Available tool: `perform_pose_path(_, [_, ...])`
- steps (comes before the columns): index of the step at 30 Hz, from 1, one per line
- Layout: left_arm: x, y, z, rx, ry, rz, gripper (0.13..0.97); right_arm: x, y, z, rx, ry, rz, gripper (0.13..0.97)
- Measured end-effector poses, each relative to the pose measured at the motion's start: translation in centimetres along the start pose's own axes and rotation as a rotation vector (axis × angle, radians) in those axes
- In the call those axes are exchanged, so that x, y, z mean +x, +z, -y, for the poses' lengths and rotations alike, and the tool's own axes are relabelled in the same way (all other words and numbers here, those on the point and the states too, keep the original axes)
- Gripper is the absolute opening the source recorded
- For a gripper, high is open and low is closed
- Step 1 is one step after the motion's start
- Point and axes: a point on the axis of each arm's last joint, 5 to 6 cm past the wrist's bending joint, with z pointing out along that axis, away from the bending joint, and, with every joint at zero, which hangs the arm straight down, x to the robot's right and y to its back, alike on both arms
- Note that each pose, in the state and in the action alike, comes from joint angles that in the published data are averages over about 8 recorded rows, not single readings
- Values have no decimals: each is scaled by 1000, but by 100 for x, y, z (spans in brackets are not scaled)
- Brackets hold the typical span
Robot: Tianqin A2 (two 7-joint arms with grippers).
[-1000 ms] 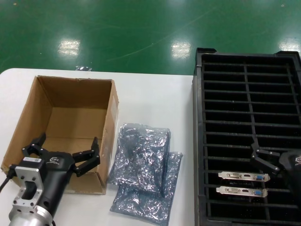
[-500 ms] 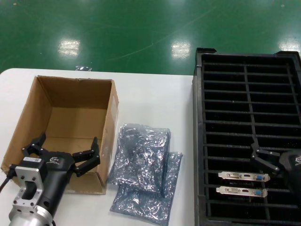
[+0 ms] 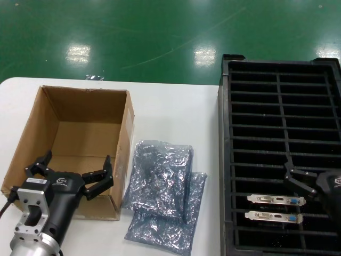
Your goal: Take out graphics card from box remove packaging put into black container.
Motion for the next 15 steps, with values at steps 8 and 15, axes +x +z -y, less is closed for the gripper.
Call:
perform_pose_path(8, [0, 0, 0, 0, 0, 0, 966, 0, 0, 0, 0, 0, 0, 966])
perform_pose_path(15, [0, 0, 0, 0, 0, 0, 966, 0, 0, 0, 0, 0, 0, 966])
